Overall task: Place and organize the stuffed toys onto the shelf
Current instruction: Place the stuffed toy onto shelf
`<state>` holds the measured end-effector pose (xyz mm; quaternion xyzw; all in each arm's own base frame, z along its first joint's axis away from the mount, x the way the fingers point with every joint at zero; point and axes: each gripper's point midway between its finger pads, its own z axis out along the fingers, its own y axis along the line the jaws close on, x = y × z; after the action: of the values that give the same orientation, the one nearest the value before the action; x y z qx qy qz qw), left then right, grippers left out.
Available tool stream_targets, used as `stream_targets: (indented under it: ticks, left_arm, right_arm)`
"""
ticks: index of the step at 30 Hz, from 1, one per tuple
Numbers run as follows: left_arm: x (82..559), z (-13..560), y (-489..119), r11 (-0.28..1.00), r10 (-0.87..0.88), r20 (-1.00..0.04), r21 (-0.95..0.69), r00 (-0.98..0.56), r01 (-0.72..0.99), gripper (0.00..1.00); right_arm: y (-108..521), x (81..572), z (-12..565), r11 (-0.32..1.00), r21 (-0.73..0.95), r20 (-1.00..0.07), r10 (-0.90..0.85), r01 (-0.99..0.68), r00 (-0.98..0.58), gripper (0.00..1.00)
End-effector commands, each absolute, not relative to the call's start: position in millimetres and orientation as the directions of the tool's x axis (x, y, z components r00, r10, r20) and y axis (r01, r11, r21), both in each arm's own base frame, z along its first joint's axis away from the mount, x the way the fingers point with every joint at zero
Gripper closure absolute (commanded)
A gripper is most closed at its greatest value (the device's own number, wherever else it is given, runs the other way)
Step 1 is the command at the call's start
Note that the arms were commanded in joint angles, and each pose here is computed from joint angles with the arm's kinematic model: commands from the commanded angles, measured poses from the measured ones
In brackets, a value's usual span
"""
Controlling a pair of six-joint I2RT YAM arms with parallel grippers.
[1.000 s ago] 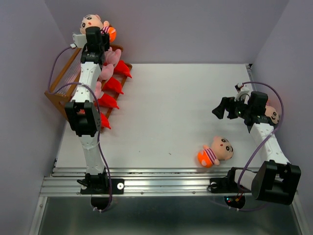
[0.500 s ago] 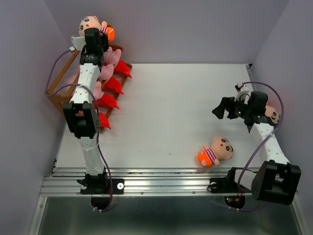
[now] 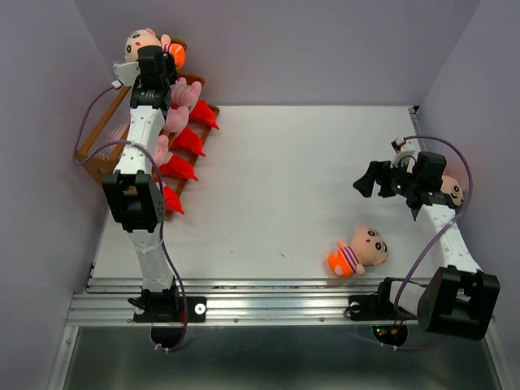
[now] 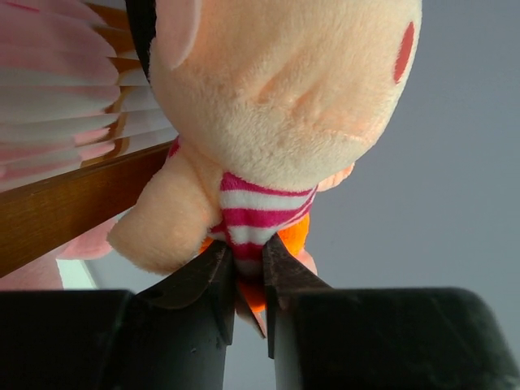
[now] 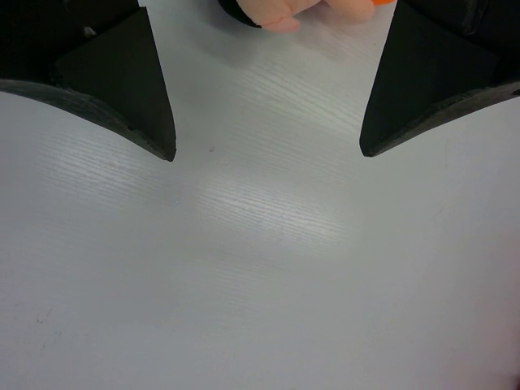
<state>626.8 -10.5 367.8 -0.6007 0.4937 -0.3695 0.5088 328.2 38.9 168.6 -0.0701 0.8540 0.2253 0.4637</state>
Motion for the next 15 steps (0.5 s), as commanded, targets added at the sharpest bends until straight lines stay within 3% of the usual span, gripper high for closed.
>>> stream_targets:
  ticks: [1, 10, 13, 15]
  left_arm:
    - [608.8, 410.2, 0.5, -0.022, -0.961, -0.016, -0.991, 0.276, -0.133, 0.71]
    - [609.6, 405.7, -3.2, -0.016, -0.966, -0.022, -0.989, 0.256, -0.144, 0.57]
    - [610.7, 403.4, -4.5, -0.008, -0.969, -0.029, -0.989, 0.245, -0.151, 0.40]
    - [610.5, 404.6, -6.9, -0.004, -0.973, -0.031, -0.989, 0.231, -0.149, 0.37]
  right_arm:
    - [35.5, 333.6, 175.9, 0.894, 0.281, -0.857, 0.070, -0.350, -0.510, 0.00]
    - [35.5, 333.6, 174.4, 0.893, 0.282, -0.855, 0.070, -0.349, -0.513, 0.00]
    - [35.7, 333.7, 175.1, 0.893, 0.282, -0.856, 0.069, -0.351, -0.512, 0.00]
    - [35.5, 333.6, 174.4, 0.893, 0.282, -0.855, 0.070, -0.349, -0.513, 0.00]
